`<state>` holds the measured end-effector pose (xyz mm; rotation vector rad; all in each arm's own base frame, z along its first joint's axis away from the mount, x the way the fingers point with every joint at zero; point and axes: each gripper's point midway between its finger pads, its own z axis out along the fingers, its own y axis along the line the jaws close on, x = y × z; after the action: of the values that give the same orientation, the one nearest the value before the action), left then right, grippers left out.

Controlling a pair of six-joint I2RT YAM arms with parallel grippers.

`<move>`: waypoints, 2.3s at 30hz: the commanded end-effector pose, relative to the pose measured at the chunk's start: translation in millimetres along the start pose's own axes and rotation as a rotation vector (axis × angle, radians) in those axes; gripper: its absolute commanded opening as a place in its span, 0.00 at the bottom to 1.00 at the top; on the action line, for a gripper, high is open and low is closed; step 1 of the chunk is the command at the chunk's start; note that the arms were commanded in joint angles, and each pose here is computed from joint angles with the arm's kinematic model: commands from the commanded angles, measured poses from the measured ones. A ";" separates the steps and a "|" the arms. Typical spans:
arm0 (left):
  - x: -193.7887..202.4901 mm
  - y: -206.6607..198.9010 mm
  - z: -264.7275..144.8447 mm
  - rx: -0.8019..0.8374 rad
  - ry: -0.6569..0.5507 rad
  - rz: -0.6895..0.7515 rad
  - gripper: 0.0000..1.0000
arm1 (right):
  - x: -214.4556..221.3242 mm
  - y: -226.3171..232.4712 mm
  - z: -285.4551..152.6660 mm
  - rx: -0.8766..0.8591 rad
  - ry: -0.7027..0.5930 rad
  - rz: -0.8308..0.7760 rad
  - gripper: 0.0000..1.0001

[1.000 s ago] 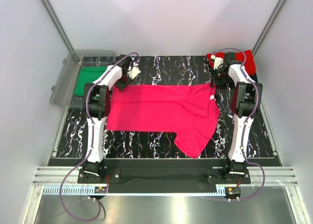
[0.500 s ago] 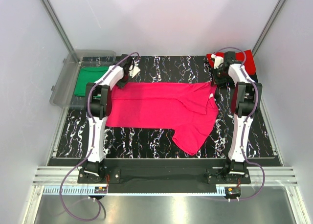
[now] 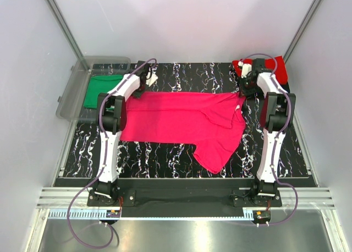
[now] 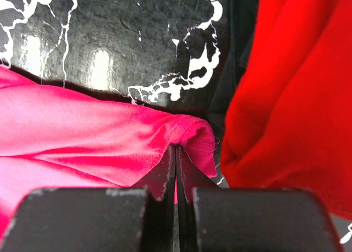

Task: Fold and stack the t-shirts
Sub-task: Fold the tshirt

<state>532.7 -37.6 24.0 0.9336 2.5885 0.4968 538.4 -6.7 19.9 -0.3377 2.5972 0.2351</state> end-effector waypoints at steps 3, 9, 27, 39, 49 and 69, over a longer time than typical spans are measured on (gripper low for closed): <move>-36.7 21.9 -39.4 -0.048 -0.135 -0.060 0.35 | -18.8 -9.5 -42.3 0.067 -0.059 -0.022 0.03; -94.9 32.8 -150.7 -0.096 -0.392 -0.051 0.45 | -63.6 12.7 -118.5 0.046 -0.231 -0.106 0.26; 33.1 -81.4 -138.8 0.155 -0.235 0.030 0.42 | 52.1 220.6 -140.0 -0.390 -0.032 -0.551 0.34; 75.6 -93.9 -118.4 0.184 -0.152 0.001 0.40 | 65.5 232.6 -82.5 -0.445 0.090 -0.502 0.28; 75.1 -93.2 -111.4 0.182 -0.133 -0.002 0.40 | 70.8 235.6 -62.4 -0.479 0.134 -0.463 0.27; 72.2 -91.2 -106.9 0.178 -0.116 0.001 0.40 | 61.6 234.7 -44.7 -0.473 0.142 -0.451 0.27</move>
<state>368.5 -75.0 51.9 1.0309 2.6012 0.2032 395.2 189.5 36.0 -1.1280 2.5300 0.6691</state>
